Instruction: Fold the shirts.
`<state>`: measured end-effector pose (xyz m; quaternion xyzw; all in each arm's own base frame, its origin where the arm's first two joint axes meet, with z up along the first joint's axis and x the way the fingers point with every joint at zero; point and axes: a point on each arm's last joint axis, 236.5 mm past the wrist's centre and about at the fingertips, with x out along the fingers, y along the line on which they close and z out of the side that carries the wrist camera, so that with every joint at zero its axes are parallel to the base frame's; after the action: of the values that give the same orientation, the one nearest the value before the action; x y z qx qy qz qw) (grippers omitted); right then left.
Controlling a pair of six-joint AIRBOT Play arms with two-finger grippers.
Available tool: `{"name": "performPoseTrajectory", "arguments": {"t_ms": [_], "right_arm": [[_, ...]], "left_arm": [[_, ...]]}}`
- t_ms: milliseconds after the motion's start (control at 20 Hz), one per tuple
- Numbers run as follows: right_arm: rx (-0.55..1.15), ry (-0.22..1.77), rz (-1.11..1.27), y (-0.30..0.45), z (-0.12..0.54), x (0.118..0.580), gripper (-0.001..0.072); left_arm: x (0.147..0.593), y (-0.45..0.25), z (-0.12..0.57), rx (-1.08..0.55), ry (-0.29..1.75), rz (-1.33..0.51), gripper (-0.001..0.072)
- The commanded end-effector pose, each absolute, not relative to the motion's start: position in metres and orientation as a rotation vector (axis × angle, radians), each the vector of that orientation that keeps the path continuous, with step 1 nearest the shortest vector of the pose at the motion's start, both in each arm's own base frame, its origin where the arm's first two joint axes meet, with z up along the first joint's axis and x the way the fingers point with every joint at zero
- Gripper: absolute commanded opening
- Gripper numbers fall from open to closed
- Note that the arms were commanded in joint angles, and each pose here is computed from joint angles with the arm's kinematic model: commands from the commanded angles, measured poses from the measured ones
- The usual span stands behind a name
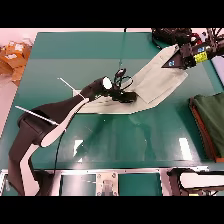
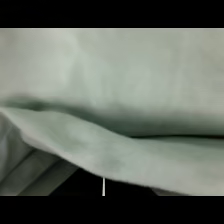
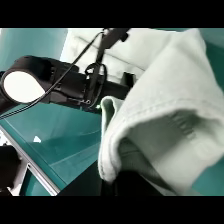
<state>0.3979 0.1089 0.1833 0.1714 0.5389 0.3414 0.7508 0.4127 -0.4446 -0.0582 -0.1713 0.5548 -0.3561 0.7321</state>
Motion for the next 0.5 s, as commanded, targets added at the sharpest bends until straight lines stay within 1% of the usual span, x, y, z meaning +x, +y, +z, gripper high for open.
{"name": "performPoseTrajectory", "arguments": {"t_ms": [0,100,150,200,300,350,450], "right_arm": [[0.363,1.169,0.775,0.124,0.189,0.395,0.0013],[0.375,1.167,0.791,0.134,0.192,0.394,0.0013],[0.378,1.170,0.801,0.144,0.193,0.393,0.0012],[0.371,1.166,0.818,0.157,0.194,0.392,0.0013],[0.353,1.138,0.860,0.195,0.198,0.392,0.0013],[0.343,1.112,0.886,0.218,0.199,0.393,0.0013],[0.338,1.059,0.935,0.276,0.194,0.399,0.0013]], "left_arm": [[0.397,-0.420,-0.045,-0.359,1.351,-0.832,0.0020],[0.396,-0.372,-0.024,-0.280,1.443,-0.835,0.0019],[0.400,-0.337,-0.013,-0.222,1.483,-0.778,0.0019],[0.407,-0.301,-0.002,-0.156,1.498,-0.705,0.0019],[0.430,-0.212,0.024,-0.004,1.473,-0.475,0.0020],[0.439,-0.173,0.040,0.045,1.449,-0.372,0.0020],[0.450,-0.107,0.070,0.080,1.398,-0.204,0.0020]]}}
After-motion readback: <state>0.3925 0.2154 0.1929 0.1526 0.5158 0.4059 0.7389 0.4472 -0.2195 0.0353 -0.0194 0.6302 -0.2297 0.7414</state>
